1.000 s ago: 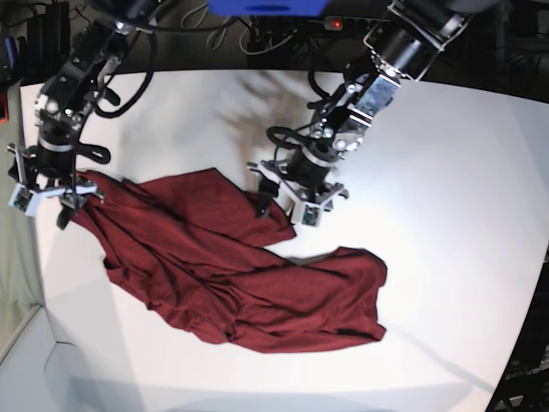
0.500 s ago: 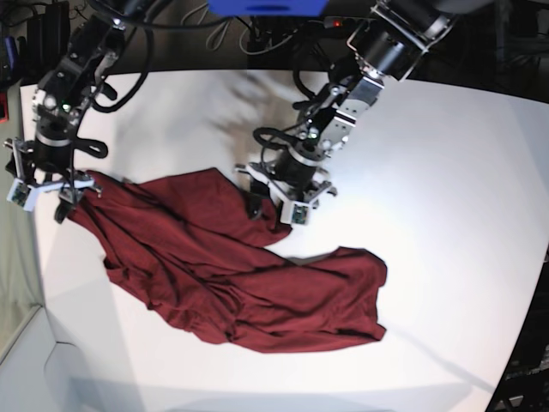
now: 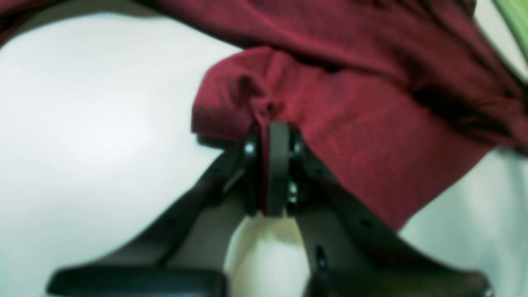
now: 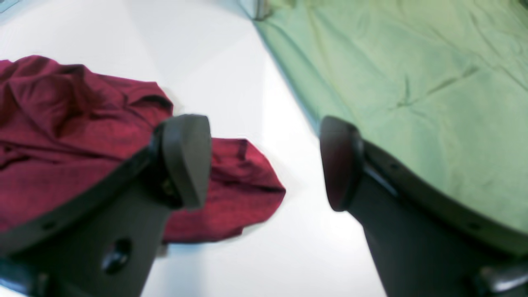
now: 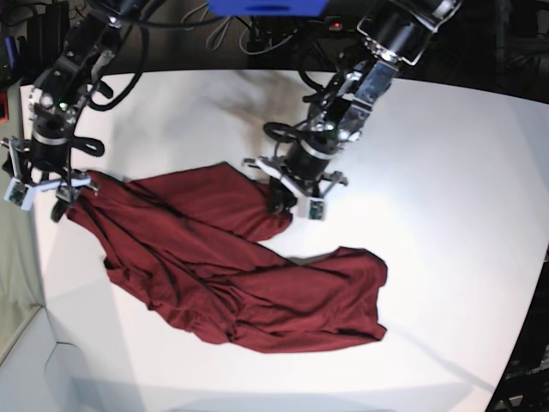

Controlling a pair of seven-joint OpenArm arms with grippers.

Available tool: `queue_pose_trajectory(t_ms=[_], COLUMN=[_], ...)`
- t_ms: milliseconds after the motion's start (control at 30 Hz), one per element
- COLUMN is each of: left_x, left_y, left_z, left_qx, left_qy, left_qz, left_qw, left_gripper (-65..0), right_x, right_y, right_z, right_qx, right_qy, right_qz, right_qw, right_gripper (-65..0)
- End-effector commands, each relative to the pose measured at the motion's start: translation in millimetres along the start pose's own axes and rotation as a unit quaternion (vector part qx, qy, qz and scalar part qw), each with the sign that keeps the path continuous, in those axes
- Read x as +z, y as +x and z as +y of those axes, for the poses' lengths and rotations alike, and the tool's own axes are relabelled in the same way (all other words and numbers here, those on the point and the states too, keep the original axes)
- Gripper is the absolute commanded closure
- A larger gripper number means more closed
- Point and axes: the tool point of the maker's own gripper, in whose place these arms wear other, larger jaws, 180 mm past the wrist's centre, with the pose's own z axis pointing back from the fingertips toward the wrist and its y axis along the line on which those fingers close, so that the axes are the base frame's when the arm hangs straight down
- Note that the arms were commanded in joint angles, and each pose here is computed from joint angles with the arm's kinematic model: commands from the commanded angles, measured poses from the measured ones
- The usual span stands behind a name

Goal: Layout the t-shirt on the table in an organized manner, then fold the t-shirt properly
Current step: 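Grasp a sleeve edge with the left gripper and drag it outward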

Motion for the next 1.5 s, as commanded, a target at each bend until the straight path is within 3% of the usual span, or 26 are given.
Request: queue_pose_trajectory(t_ms=[0,233,567,800,933,1167,1267,1467], left_x=[2,51,83,134,151,161,166,176], left_y=[43,110,108,161,174,144,127,116], left_z=[0,32,59,97,125,139,141,155], left_qx=[0.004,-0.03,-0.137,-0.14,-0.133,-0.116,-0.111,-0.095], left_qy=[-0.002,0.014,0.016,0.082,0.124,0.145,0.148,0.174], left_qz=[-0.061,-0.147,-0.04,-0.11,-0.126,-0.091,-0.071,-0.063], left_qw=[0.998,0.989,0.99,0.981,0.975,0.978,0.98,0.978], left_gripper=[-0.2,-0.2,-0.2,-0.2,-0.4,-1.2,-9.7,-35.1], right_x=[0,-1,-1,-2,-2,-1,-1,0], right_y=[19,20,22,20,20,18,16,13], right_z=[0,0,10,9,9,10,9,11], right_qx=[0.001,-0.001,0.0,-0.001,0.0,-0.001,-0.001,-0.002], right_qy=[0.001,0.002,0.013,0.013,0.013,0.013,0.013,0.014], right_qz=[-0.032,-0.034,-0.036,-0.033,-0.034,-0.03,-0.029,-0.024], right_qw=[0.9995,0.9994,0.9993,0.9994,0.9993,0.9995,0.9995,0.9996], right_gripper=[-41.7,-41.7,-41.7,-41.7,-41.7,-41.7,-41.7,-41.7])
